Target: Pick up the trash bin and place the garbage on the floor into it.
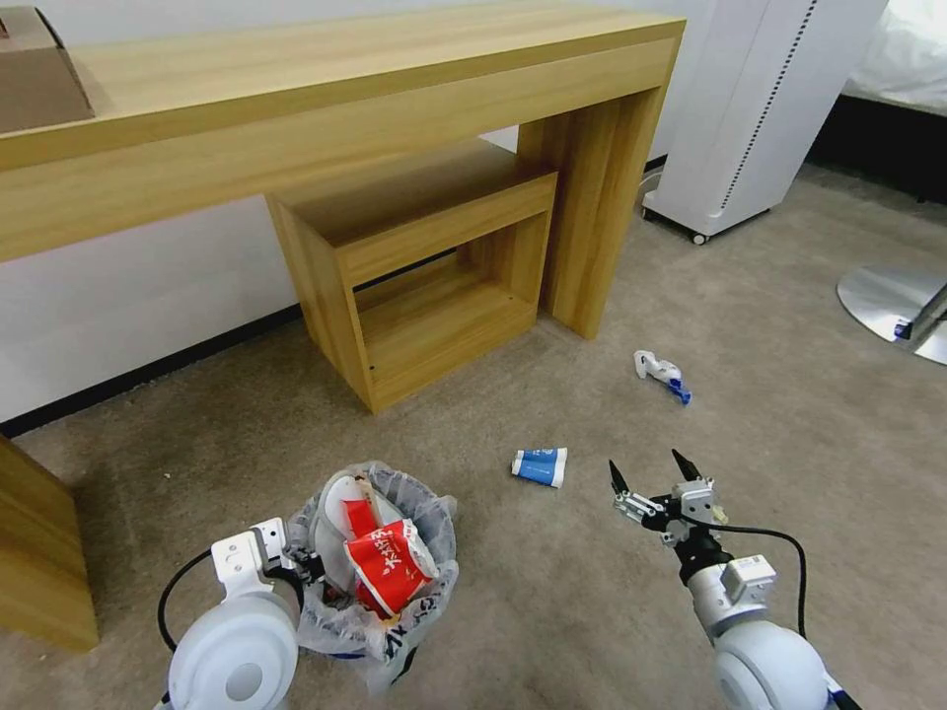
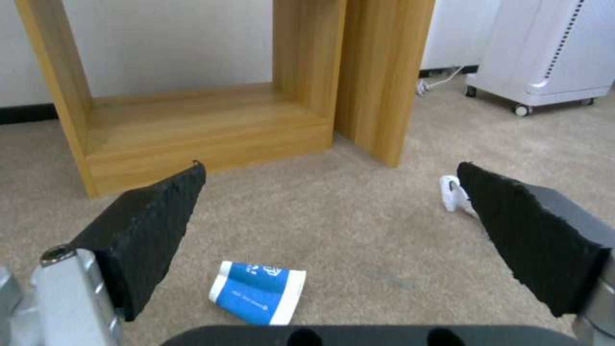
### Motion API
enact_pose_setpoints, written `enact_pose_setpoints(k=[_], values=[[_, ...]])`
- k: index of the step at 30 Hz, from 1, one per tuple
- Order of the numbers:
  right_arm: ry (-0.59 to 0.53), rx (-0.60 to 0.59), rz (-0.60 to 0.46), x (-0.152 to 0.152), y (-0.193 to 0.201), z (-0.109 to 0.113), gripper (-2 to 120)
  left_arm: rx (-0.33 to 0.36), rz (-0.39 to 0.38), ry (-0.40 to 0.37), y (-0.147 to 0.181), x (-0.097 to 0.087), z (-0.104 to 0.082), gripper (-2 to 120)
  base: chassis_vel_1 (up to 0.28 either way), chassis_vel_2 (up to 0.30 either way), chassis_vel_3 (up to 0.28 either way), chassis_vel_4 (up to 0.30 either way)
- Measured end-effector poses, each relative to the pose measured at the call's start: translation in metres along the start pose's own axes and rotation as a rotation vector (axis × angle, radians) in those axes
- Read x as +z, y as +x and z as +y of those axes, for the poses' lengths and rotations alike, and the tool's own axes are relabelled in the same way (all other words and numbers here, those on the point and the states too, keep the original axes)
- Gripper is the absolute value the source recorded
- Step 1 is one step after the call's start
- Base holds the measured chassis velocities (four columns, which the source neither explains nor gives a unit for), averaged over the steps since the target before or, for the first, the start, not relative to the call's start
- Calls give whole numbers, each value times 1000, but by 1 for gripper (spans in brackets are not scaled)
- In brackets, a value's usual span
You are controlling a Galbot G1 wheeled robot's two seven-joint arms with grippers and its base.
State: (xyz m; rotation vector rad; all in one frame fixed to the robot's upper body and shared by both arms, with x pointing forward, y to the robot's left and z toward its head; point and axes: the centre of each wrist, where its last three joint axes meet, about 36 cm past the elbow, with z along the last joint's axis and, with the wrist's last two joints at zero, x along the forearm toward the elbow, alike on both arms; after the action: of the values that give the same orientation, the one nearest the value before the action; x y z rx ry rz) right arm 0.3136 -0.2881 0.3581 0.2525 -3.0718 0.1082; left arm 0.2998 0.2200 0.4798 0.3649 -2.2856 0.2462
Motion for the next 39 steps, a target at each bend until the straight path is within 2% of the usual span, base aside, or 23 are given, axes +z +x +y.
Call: enact_pose_setpoints(k=[29, 37, 39], values=[[-17, -45, 13, 11, -13, 15, 100, -14, -3, -1, -4, -2, 2, 0, -70, 79, 70, -81], [29, -142, 2, 13, -20, 11, 100, -21, -4, -4, -2, 0, 3, 0, -5, 4, 7, -5], [56, -220, 1, 11, -37, 2, 100, -22, -9, -6, -2, -1, 4, 0, 0, 0, 0, 0]])
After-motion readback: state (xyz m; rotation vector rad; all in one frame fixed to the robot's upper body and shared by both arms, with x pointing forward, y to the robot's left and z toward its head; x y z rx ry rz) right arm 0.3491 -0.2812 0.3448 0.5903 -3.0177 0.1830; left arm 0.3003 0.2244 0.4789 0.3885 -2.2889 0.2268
